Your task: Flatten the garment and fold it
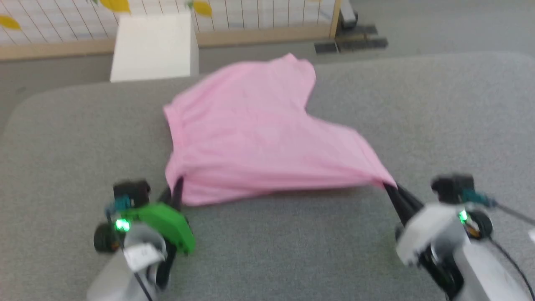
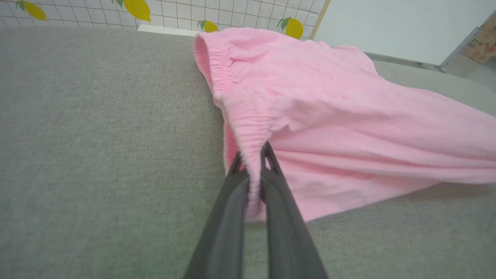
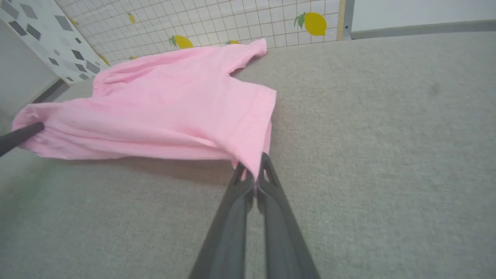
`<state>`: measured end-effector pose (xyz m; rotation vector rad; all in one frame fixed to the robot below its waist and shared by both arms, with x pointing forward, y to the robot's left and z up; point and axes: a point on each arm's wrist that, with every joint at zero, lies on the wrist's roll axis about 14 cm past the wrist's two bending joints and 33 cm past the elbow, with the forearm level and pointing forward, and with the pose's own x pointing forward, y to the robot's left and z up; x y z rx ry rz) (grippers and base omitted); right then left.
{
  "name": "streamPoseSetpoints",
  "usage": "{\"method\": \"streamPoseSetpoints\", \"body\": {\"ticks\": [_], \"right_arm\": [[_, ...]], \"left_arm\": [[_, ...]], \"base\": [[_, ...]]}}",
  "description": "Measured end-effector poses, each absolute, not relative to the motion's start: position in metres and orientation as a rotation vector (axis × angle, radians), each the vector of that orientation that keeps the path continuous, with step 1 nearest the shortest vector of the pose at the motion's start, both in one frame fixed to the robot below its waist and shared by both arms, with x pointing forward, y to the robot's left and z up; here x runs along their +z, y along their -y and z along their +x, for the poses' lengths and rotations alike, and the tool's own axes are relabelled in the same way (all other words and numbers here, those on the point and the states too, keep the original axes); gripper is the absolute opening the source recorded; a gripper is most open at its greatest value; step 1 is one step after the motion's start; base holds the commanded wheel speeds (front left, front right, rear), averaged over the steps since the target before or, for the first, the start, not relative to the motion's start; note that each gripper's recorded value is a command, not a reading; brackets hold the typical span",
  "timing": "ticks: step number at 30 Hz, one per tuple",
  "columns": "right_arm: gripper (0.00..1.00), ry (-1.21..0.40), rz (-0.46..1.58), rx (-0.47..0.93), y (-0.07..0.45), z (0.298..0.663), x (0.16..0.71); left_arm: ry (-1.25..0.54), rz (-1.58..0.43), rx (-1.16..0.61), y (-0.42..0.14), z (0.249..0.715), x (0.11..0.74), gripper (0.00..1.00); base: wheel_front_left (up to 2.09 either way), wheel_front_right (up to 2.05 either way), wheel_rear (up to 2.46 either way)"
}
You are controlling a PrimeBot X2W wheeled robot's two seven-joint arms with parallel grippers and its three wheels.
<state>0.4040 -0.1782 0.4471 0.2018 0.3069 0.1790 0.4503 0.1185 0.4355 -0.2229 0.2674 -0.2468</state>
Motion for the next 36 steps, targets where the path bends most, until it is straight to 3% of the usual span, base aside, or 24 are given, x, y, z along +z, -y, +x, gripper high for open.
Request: {"method": "streamPoseSetpoints", "body": {"ticks": [9,16,22,28,36], "right_arm": [[0.0,-0.364,0.231,0.107,0.185,0.305,0.457],[0.0,-0.488,0.244,0.099,0.174,0.25,0.461],[0.0,-0.602,0.262,0.091,0.17,0.222,0.455],[0.0,-0.607,0.267,0.117,0.163,0.23,0.46],[0.0,-0.47,0.184,0.179,0.162,0.317,0.484]], "left_arm": [[-0.293,-0.222,-0.239,-0.119,0.359,0.459,0.0],[-0.344,-0.23,-0.195,-0.132,0.31,0.475,0.0],[-0.377,-0.236,-0.171,-0.139,0.295,0.482,0.0],[-0.369,-0.237,-0.154,-0.144,0.304,0.486,0.0],[-0.329,-0.245,-0.159,-0.147,0.347,0.49,0.0]], "base": [[0.0,0.0,0.0],[0.0,0.0,0.0],[0.0,0.0,0.0],[0.0,0.0,0.0],[0.0,0.0,0.0]]}}
